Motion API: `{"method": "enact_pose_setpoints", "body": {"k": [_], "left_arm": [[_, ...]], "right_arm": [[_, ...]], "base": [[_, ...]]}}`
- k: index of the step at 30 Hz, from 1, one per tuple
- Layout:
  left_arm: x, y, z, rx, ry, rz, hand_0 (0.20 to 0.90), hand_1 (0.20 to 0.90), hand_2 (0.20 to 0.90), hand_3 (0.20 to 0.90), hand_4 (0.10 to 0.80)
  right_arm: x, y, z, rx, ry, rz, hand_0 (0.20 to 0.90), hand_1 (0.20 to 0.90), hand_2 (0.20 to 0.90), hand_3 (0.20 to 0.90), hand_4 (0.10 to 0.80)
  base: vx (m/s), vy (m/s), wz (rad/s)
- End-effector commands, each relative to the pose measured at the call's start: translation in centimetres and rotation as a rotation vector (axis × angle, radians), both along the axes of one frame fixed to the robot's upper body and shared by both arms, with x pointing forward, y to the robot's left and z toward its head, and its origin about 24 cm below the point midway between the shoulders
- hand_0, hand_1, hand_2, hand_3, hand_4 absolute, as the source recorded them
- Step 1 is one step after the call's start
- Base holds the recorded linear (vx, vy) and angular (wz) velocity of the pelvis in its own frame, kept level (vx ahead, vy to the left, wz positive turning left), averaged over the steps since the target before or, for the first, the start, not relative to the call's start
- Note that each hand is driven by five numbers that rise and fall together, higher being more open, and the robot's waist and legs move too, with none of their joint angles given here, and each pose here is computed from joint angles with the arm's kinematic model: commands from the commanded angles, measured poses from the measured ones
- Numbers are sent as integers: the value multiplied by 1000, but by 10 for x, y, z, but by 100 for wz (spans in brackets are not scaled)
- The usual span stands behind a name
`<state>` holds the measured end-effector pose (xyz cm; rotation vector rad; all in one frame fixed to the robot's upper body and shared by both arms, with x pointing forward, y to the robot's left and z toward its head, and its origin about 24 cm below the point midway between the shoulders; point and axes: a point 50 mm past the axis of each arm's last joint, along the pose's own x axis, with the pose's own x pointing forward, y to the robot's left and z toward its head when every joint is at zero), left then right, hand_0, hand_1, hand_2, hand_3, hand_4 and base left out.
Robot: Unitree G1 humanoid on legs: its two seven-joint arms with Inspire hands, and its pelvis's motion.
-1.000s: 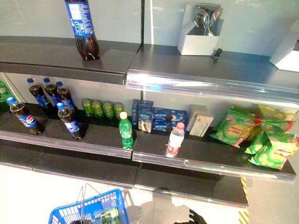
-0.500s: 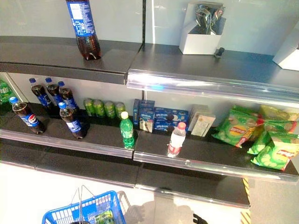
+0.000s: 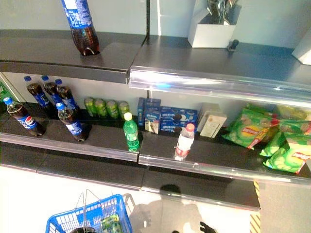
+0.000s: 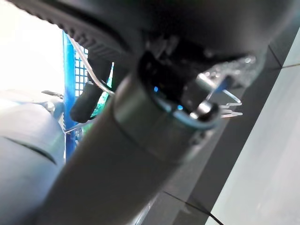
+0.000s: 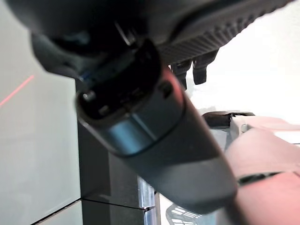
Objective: Pick up the drink and place into the basket.
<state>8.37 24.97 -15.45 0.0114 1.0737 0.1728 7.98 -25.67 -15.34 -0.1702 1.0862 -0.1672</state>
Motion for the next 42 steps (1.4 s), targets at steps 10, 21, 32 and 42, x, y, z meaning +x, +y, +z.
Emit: {"method": "enact_pose_setpoints", "body": {"k": [10, 21, 32, 42], "left_arm": [[54, 21, 30, 46, -298, 1, 300, 300, 300, 200, 100], [94, 13, 45, 38, -412, 15, 300, 300, 300, 200, 100], [152, 2, 81, -3, -623, 2, 300, 300, 300, 200, 100], [157, -1, 92, 9, -667, -33, 300, 300, 300, 200, 100]], "right_arm": [[20, -12, 10, -35, -96, -10, 900, 900, 900, 900, 800], [66, -16, 25, -55, -202, 13, 900, 900, 900, 900, 800], [126, -18, 64, -69, -499, 28, 900, 900, 900, 900, 800], [195, 20, 157, -40, -1031, 188, 900, 900, 900, 900, 800]], "base": [[26, -4, 0], [-74, 18, -1], [-199, -35, 7], [-87, -54, 4]]}}
